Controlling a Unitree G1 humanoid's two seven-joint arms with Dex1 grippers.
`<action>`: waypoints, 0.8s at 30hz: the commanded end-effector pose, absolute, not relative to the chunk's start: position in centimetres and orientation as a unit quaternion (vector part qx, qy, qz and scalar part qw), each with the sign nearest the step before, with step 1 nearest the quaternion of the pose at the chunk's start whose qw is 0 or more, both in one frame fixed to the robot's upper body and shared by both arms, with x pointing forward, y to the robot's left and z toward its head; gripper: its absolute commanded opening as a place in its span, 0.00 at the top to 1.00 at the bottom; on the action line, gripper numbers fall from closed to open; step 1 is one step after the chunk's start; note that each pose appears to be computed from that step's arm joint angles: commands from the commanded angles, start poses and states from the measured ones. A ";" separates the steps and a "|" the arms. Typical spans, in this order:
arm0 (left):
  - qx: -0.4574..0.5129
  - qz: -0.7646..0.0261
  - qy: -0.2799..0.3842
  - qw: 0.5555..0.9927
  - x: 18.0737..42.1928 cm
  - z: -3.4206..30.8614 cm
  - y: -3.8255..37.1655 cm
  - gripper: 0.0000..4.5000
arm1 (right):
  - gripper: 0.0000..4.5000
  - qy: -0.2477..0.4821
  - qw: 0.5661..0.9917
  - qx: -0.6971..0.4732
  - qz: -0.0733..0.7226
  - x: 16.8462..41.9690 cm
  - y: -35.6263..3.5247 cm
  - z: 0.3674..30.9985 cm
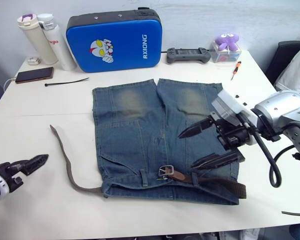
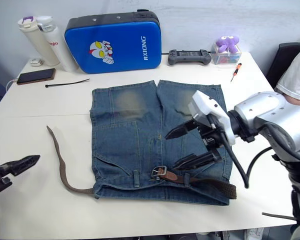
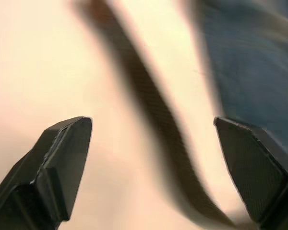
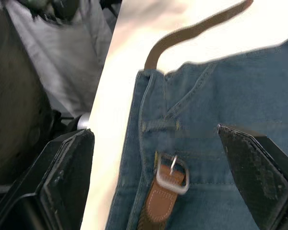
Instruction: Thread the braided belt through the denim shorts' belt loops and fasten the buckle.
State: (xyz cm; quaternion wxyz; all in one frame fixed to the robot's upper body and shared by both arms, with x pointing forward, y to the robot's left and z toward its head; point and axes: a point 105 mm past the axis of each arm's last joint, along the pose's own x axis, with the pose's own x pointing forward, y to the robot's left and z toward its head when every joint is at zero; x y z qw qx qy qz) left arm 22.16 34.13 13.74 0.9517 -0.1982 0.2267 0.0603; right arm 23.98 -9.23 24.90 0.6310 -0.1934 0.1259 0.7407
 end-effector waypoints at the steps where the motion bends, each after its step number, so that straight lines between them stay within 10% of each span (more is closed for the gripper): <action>1: -0.206 0.106 0.213 0.949 23.7 14.0 34.5 0.00 | 0.02 0.117 0.640 -0.213 0.729 24.1 -8.6 25.8; 15: -0.247 0.077 0.250 0.933 28.8 12.5 31.5 0.00 | 0.02 0.128 0.670 -0.218 0.698 23.8 -6.7 26.4; 24: -0.233 0.066 0.245 0.939 30.2 12.5 30.5 0.79 | 0.00 0.137 0.697 -0.219 0.669 23.2 -11.3 25.5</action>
